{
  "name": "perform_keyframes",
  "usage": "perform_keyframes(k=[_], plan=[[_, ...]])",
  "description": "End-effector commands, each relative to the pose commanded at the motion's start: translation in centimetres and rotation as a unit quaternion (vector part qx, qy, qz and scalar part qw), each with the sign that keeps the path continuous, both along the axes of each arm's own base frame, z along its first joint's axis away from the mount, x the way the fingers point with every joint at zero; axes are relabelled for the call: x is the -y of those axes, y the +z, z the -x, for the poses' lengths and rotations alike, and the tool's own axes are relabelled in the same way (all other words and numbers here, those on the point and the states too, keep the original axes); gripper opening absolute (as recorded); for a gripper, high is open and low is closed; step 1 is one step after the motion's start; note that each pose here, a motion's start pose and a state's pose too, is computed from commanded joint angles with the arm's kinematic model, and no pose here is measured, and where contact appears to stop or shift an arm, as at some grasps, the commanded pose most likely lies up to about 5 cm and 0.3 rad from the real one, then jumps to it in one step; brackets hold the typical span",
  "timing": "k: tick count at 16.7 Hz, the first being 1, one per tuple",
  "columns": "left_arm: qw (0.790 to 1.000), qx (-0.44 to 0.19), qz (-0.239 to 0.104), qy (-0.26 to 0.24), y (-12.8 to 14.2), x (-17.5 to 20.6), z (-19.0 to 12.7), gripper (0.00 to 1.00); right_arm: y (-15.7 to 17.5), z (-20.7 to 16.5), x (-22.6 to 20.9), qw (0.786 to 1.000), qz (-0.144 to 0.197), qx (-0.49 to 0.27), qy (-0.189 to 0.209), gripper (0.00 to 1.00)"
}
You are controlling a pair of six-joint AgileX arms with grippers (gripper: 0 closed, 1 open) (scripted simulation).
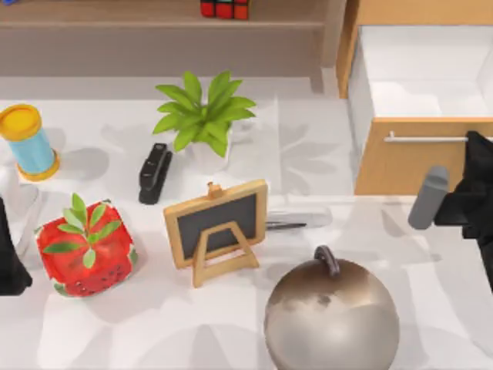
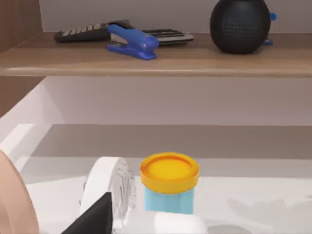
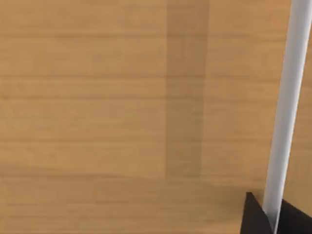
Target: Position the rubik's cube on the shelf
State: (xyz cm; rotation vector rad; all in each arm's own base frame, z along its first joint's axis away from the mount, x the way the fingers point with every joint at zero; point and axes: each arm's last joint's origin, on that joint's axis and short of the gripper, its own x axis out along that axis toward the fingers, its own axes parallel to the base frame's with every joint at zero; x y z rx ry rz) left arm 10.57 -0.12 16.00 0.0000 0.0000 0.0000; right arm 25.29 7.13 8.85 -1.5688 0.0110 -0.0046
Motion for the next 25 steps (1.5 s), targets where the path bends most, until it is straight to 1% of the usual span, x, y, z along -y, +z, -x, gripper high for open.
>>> perform_keyframes(k=[3,10,16,18,25], plan=[[1.000,0.000,0.000,0.000,0.0,0.0,0.0,1.00,0.1,-1.3,0.0,1.000,-0.001,0.003,-0.003,0.00],[1.000,0.000,0.000,0.000,0.0,0.0,0.0,1.00,-0.1,-5.9,0.0,1.000,0.000,-0.002,0.000,0.00],[1.000,0.000,0.000,0.000,0.0,0.0,0.0,1.00,0.0,-6.2,0.0,1.000,-0.001,-0.001,0.000,0.00],[1.000,0.000,0.000,0.000,0.0,0.0,0.0,1.00,0.1,-6.9,0.1,1.000,-0.001,0.002,-0.002,0.00],[1.000,0.000,0.000,0.000,0.0,0.0,0.0,1.00,-0.1,-11.5,0.0,1.000,0.000,-0.003,0.000,0.00]])
